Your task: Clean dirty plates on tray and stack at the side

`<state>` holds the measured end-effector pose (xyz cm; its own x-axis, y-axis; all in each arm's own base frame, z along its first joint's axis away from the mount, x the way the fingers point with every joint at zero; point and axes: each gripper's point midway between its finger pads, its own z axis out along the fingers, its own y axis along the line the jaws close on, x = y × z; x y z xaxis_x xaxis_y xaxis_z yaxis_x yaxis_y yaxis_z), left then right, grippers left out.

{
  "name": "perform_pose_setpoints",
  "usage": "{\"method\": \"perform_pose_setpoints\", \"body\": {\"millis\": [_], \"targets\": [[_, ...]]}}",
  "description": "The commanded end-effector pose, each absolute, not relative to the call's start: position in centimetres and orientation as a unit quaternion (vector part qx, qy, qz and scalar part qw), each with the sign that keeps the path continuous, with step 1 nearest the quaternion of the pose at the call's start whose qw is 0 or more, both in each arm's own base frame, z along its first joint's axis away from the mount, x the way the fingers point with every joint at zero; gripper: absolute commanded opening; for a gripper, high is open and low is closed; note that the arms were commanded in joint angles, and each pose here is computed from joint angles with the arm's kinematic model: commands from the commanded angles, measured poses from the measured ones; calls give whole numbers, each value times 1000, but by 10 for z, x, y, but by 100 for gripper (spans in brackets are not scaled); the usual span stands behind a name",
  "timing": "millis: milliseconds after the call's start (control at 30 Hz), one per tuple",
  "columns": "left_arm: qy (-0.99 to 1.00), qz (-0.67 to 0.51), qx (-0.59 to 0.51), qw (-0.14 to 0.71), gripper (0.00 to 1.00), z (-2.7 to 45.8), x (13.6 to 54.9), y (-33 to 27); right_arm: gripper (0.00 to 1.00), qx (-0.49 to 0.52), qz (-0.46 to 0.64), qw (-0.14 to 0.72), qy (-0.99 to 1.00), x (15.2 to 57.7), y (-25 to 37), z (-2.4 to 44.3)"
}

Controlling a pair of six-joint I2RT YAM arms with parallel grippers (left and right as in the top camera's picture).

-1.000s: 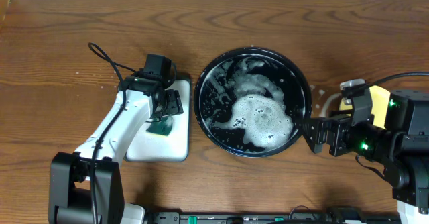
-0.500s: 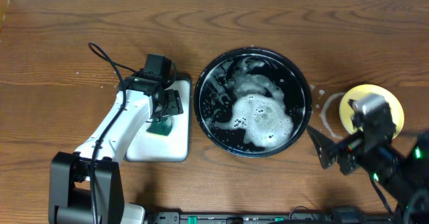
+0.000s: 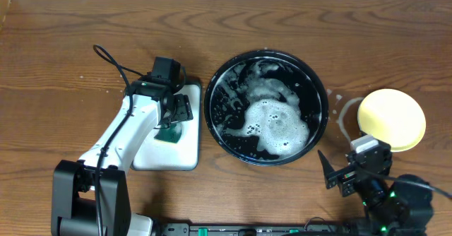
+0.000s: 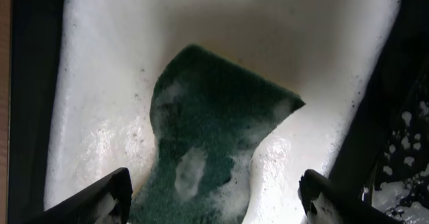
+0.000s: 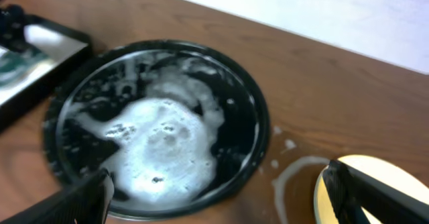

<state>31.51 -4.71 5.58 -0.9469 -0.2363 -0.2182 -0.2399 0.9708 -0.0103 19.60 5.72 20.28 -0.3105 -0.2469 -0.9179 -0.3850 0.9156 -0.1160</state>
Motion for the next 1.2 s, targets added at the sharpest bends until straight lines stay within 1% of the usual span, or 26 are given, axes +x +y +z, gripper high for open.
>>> {"method": "perform_pose_setpoints", "body": {"millis": [0,100,233,500,600,1167], "targets": [[986,11,-118,115,81,59,317,-45,99,-195,42,565,801,199,53,180],[986,11,-118,115,81,59,317,-45,99,-195,40,578,791,202,53,164],[986,11,-118,115,81,59,317,-45,99,-196,38,597,777,212,55,154],[986,11,-118,115,81,59,317,-45,99,-197,29,657,727,233,57,155],[986,11,-118,115,81,59,317,-45,99,-195,23,687,699,238,58,164],[986,11,-118,115,81,59,317,-45,99,-199,26,688,697,238,60,162]]}}
